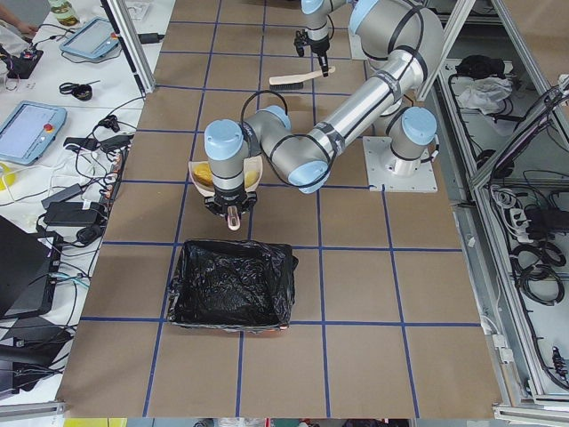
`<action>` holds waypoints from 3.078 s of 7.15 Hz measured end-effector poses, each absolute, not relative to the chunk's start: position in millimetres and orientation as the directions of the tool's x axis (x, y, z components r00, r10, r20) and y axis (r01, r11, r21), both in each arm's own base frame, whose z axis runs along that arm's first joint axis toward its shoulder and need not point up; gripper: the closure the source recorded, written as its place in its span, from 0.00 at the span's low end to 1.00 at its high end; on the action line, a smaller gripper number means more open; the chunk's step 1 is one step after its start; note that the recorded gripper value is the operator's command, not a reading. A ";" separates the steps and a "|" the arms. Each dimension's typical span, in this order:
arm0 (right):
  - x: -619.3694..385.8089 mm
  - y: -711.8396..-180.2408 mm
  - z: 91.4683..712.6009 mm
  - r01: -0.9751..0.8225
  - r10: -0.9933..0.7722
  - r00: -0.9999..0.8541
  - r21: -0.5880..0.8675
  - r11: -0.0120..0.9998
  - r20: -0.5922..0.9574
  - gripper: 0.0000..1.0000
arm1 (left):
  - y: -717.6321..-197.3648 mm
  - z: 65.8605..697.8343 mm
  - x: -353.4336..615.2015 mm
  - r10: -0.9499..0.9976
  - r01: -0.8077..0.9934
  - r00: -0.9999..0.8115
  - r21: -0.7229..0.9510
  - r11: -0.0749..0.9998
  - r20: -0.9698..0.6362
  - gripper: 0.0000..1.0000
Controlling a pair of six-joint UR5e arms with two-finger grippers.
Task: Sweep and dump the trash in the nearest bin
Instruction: 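Lift the loaded dustpan toward the black bin with the left gripper while the right withdraws, then tip the dustpan into the bin with the left gripper while the right releases the brush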
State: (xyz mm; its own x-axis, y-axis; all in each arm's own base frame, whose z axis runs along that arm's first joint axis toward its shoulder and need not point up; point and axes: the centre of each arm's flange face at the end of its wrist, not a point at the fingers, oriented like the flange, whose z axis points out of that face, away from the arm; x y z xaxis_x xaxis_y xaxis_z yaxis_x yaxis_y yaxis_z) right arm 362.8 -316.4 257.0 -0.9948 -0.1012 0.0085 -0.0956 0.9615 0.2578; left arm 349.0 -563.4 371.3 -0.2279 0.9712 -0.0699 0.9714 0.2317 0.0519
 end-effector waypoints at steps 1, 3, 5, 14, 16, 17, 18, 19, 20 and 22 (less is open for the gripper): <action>362.6 -314.4 254.3 -0.085 -0.091 -0.996 0.263 0.961 0.011 1.00 | -548.0 387.7 379.1 0.960 0.960 -0.267 0.059 0.273 -0.086 1.00; 363.6 -313.6 248.8 -0.041 -0.048 -0.999 0.277 0.960 0.020 1.00 | -507.7 413.4 445.2 0.933 0.934 -0.343 0.070 0.351 -0.106 1.00; 365.9 -314.9 240.6 -0.019 -0.025 -1.000 0.289 0.957 0.019 1.00 | -465.2 420.2 516.5 0.894 0.894 -0.434 0.069 0.442 -0.107 1.00; 367.1 -317.7 235.6 -0.022 -0.031 -0.999 0.282 0.959 0.028 0.16 | -484.9 400.5 605.2 0.876 0.826 -0.441 0.293 0.481 -0.195 1.00; 368.5 -327.1 251.3 -0.029 -0.036 -0.999 0.247 0.969 0.020 0.12 | -510.9 395.8 569.3 0.925 0.828 -0.323 0.413 0.379 -0.201 1.00; 370.0 -337.0 269.9 -0.031 -0.035 -0.999 0.209 0.977 0.017 0.06 | -510.9 393.6 560.3 0.937 0.811 -0.275 0.470 0.347 -0.217 1.00; 369.3 -349.3 298.8 -0.028 -0.031 -0.999 0.158 0.987 0.017 0.00 | -508.6 395.2 554.5 0.944 0.802 -0.245 0.501 0.325 -0.221 1.00; 365.4 -365.6 337.1 -0.015 -0.017 -1.000 0.104 0.994 0.020 0.00 | -506.6 400.3 551.1 0.947 0.795 -0.229 0.517 0.316 -0.226 1.00; 356.2 -389.7 383.5 0.017 0.016 -1.000 0.059 0.998 0.019 0.00 | -505.2 407.4 548.2 0.948 0.791 -0.219 0.527 0.311 -0.231 1.00; 310.7 -441.8 473.3 0.117 0.117 -0.993 0.011 0.993 0.006 0.00 | -505.4 422.5 541.0 0.954 0.787 -0.186 0.546 0.287 -0.234 1.00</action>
State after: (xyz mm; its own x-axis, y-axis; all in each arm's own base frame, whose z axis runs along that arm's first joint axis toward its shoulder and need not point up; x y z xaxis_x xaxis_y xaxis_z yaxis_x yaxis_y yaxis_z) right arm 310.7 -441.8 473.3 -0.9931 0.1173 0.0064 0.1174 0.9930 0.0111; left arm 541.0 -505.4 422.5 -0.1862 0.9542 -0.2340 0.7870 0.2874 0.5459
